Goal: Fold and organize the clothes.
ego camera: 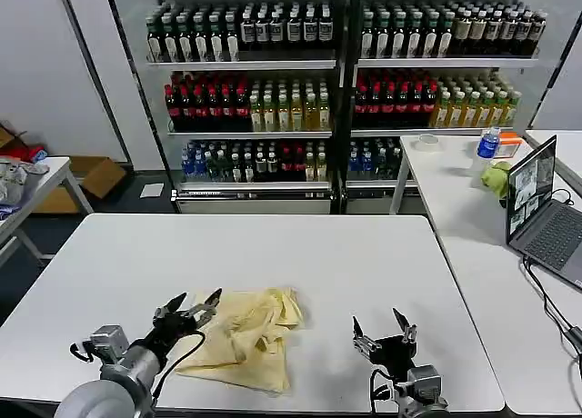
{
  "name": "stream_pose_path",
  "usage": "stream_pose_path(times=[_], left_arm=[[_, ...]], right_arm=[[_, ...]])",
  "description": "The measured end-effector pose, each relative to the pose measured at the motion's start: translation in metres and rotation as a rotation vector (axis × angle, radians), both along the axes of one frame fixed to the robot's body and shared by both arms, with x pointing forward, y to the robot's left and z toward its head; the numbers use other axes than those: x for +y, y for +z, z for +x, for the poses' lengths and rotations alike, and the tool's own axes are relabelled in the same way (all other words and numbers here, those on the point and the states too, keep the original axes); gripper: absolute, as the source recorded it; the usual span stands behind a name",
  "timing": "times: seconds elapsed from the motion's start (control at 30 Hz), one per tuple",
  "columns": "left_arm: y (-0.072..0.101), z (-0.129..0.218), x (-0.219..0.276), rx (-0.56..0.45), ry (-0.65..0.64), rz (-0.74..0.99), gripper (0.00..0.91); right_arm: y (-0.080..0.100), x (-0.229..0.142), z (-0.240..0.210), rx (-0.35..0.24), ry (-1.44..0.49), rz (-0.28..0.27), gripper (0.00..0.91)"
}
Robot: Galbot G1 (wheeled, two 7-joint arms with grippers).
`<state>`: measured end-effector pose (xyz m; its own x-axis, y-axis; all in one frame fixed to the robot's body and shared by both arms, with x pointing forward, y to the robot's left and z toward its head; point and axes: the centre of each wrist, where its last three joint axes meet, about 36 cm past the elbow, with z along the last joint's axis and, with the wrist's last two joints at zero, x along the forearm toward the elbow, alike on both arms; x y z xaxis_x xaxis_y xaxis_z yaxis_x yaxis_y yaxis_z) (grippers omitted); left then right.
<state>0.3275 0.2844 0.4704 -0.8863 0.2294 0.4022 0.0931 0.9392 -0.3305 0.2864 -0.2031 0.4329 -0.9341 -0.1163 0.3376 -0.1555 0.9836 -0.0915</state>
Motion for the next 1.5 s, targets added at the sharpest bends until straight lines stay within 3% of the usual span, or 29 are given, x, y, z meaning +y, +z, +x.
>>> stream_pose_path(times=[0.53,1.07,1.1,1.13,1.17,1.23,1.3,1.5], left_arm=[[-0.040,0.010,0.022,0.142,0.036,-0.088,0.907],[-0.063,0.014,0.022,0.176,0.038,-0.118,0.907],[-0.065,0.014,0.022,0.176,0.036,-0.122,0.796],[-0.066,0.014,0.021,0.177,0.036,-0.126,0.796],[-0.066,0.015,0.022,0.178,0.037,-0.128,0.373],[-0.067,0.017,0.022,0.179,0.039,-0.136,0.060],[-0.069,0.019,0.023,0.180,0.042,-0.146,0.020],[-0.072,0.025,0.026,0.191,0.055,-0.196,0.020]], right_arm=[[0.006,-0.005,-0.004,-0.007,-0.010,-0.001,0.907],[0.012,-0.007,-0.013,-0.012,-0.027,-0.001,0.907],[0.013,-0.007,-0.013,-0.011,-0.029,-0.001,0.907],[0.013,-0.007,-0.014,-0.010,-0.029,0.000,0.907],[0.013,-0.007,-0.014,-0.010,-0.030,0.001,0.907],[0.014,-0.007,-0.015,-0.011,-0.033,0.002,0.907],[0.014,-0.007,-0.016,-0.010,-0.036,0.002,0.907],[0.016,-0.008,-0.018,-0.009,-0.041,0.000,0.907]])
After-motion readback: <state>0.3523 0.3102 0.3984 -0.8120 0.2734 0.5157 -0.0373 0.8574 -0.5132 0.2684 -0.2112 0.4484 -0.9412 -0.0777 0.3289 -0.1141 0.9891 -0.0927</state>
